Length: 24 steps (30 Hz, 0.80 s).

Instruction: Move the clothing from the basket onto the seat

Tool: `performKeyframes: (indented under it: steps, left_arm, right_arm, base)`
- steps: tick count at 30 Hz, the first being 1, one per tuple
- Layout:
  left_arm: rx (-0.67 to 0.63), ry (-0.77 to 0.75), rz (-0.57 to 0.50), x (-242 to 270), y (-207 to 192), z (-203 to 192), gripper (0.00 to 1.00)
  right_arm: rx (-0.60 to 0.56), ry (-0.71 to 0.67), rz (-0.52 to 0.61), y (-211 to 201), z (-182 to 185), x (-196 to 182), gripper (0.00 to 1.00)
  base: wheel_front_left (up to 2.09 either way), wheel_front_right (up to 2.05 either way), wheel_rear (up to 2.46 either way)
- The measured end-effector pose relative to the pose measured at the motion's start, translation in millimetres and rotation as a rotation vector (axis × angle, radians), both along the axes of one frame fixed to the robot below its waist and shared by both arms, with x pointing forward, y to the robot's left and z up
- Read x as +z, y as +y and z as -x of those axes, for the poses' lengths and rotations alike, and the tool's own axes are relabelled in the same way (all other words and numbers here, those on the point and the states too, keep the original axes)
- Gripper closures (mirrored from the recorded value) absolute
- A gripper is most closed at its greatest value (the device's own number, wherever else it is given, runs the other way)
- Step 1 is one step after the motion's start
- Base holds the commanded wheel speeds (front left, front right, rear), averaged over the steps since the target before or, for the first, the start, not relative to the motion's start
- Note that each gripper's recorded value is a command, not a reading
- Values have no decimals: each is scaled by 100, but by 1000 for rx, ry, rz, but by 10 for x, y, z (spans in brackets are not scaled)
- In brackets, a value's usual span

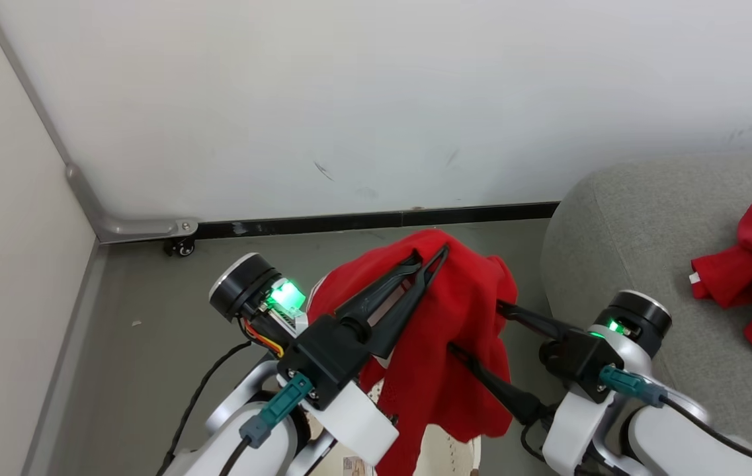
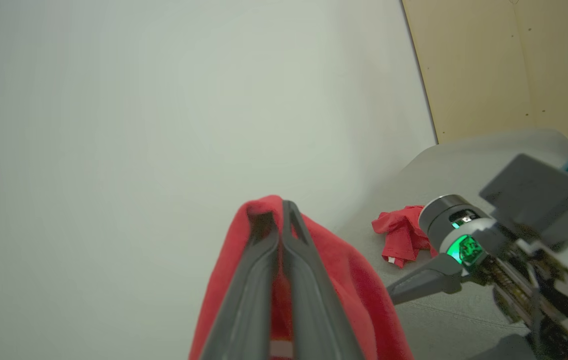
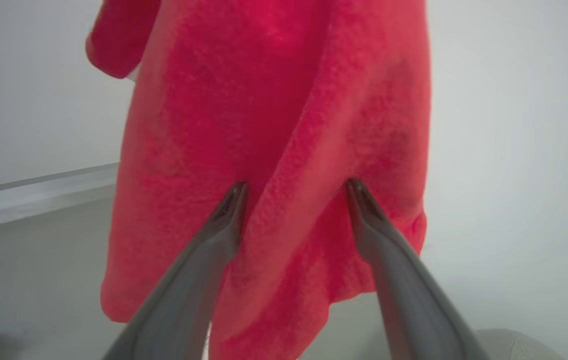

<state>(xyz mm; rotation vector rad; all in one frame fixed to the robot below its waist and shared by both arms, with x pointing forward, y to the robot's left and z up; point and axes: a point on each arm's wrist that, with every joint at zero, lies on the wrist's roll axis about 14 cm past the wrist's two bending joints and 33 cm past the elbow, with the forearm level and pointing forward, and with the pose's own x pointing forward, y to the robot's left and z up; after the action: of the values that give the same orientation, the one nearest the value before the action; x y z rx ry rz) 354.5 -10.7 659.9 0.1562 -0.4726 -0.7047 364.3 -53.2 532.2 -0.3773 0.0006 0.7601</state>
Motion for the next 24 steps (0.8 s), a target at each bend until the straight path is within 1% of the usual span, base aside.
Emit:
performKeyframes:
  steps: [5,7,8,9,10,11,12,13,14,19,24]
  left_arm:
    - [-18,10,-5,0,-45,61,100]
    - [-22,13,-2,-1,-51,77,100]
    - [-22,17,-2,-4,-49,81,100]
    - [-20,22,-4,-11,-45,79,100]
    - [-20,25,-1,-10,-42,81,100]
    - [-21,30,7,-8,-36,81,100]
    - [-21,34,11,-9,-30,81,100]
    - [-19,37,13,-13,-22,78,100]
    - [-17,42,13,-24,-13,70,100]
    - [11,81,12,-120,73,-6,100]
    - [58,152,-9,-343,212,-128,100]
  right_arm:
    - [20,-44,4,70,-58,111,0]
    - [34,-31,9,123,-37,63,0]
    - [42,-23,14,148,-21,30,6]
    - [49,-18,17,173,-9,8,41]
    - [58,-16,16,198,2,-5,56]
    - [66,-13,16,222,16,-22,64]
    - [72,-6,18,241,25,-47,78]
    - [76,-3,14,256,30,-58,95]
    - [80,-1,3,272,33,-55,100]
    - [79,15,-36,295,26,-50,100]
    - [54,52,-86,240,30,-72,100]
  base:
    - [0,0,0]
    - [0,0,0]
    - [0,0,0]
    - [0,0,0]
    - [0,0,0]
    - [0,0,0]
    - [0,0,0]
    - [0,0,0]
    - [0,0,0]
    - [0,0,0]
    - [0,0,0]
